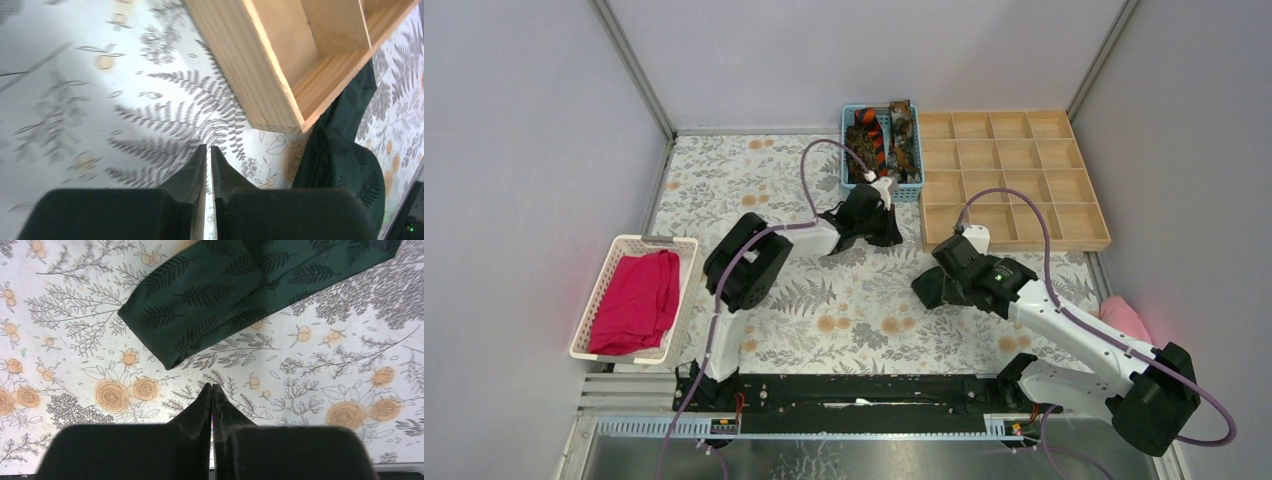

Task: Roll the ties
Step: Roll the tie at the center of the board.

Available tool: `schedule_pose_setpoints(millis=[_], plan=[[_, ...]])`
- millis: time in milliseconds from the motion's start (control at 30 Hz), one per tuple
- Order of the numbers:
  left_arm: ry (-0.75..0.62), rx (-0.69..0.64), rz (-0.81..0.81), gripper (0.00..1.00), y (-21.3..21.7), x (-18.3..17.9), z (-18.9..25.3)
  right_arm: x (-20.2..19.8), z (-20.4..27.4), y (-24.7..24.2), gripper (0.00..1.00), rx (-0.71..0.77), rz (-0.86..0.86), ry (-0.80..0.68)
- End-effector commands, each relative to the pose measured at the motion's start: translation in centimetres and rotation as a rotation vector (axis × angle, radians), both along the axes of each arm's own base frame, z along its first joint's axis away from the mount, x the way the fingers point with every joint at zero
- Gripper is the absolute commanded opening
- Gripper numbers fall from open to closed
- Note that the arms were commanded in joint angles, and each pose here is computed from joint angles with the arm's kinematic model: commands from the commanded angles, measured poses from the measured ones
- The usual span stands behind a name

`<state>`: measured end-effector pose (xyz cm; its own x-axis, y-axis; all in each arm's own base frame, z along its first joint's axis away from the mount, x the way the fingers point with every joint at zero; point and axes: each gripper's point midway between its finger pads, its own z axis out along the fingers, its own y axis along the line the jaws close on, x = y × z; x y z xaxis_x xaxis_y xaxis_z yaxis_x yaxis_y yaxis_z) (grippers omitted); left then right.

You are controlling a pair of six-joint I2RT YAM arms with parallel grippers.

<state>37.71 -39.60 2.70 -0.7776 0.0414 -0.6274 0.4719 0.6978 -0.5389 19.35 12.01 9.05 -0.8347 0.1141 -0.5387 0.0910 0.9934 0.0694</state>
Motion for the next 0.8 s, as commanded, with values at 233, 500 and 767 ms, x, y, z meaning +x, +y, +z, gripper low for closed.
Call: schedule_pose_setpoints(millis=[233,500,767], plan=[[-0.137,-0.054,0.317,0.12,8.4,-2.7,11.0,2.6,4.3,1.9,0.24,-0.208,0.15,-0.114],[-0.11,-0.073,0.363,0.1,11.9,-6.7,10.4,3.3,3.4,4.4,0.56,-0.329,0.273,-0.135],[-0.117,-0.072,0.364,0.08,12.6,-7.5,10.0,3.4,1.9,6.2,0.62,-0.496,0.387,-0.122]])
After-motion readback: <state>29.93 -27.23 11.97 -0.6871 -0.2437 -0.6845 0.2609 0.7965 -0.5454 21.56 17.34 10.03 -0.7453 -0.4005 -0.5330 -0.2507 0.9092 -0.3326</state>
